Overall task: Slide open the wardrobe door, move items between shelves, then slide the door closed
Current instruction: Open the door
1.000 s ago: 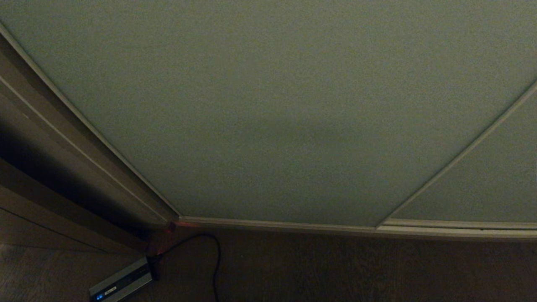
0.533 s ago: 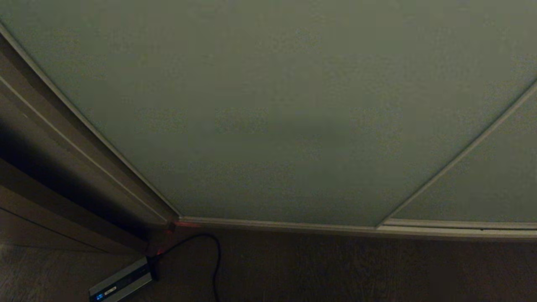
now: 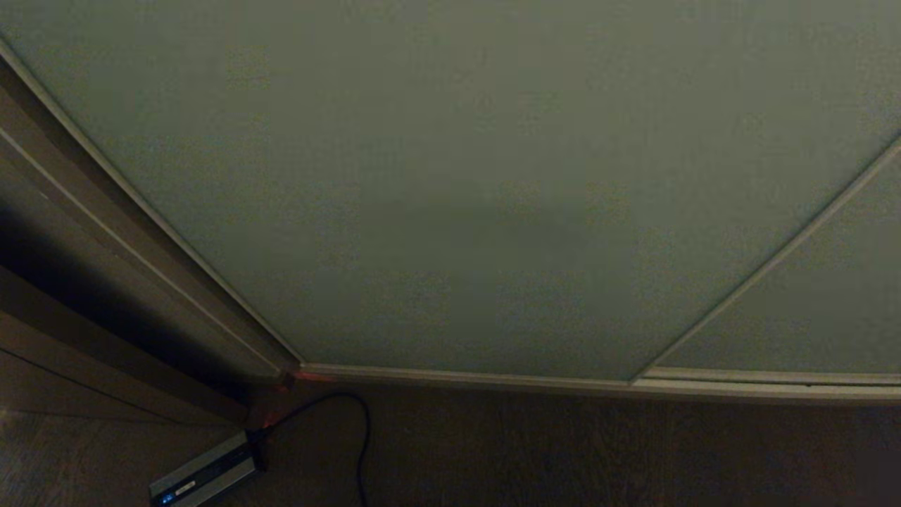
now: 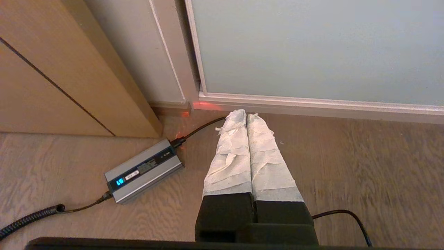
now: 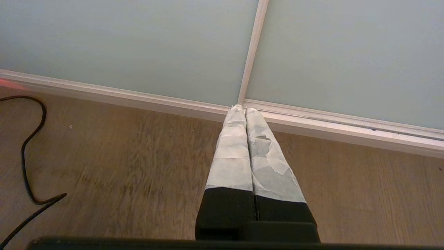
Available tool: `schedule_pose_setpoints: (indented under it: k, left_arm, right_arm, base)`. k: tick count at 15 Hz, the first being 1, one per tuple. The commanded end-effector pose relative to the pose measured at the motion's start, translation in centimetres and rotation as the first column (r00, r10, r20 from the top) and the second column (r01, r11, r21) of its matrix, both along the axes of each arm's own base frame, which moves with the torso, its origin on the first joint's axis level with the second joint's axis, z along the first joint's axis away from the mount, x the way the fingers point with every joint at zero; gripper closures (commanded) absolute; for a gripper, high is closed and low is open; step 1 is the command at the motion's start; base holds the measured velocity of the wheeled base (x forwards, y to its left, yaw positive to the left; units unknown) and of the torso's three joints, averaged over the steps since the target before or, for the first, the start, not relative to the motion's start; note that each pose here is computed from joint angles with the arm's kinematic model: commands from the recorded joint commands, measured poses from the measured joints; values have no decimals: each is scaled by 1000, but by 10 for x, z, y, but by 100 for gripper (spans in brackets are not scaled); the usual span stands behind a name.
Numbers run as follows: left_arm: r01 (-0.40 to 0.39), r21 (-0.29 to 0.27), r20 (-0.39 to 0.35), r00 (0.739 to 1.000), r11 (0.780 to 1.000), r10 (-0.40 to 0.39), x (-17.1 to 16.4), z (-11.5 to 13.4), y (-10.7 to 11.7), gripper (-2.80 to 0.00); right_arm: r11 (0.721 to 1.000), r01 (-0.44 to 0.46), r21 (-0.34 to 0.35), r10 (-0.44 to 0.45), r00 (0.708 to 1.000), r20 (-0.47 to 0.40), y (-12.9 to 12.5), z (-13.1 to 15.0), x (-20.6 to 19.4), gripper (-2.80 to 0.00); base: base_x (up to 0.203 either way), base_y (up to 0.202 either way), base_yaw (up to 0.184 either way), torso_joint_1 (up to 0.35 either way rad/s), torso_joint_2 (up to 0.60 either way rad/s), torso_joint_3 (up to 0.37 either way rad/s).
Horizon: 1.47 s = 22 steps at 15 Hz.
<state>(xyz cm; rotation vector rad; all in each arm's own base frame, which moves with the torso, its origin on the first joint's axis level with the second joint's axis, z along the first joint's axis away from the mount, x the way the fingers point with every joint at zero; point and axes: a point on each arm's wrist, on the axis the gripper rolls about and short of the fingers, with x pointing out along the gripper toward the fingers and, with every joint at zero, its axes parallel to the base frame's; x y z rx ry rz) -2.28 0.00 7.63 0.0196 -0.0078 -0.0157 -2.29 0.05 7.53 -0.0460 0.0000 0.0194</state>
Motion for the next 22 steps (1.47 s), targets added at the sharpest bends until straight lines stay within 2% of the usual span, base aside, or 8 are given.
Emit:
schedule_pose_setpoints:
  k: [1,22]
  left_arm:
    - [0,0,-2,1000,1000,0,0,0,0,0]
    - [0,0,-1,1000,1000,0,0,0,0,0]
  right_arm:
    - [1000,-1,0,1,1000,-3,0,-1,0,0]
    - [1000,-1,0,1,1000,-3,0,-1,0,0]
  base:
    - [0,0,0,0,0,0]
    - [0,0,0,0,0,0]
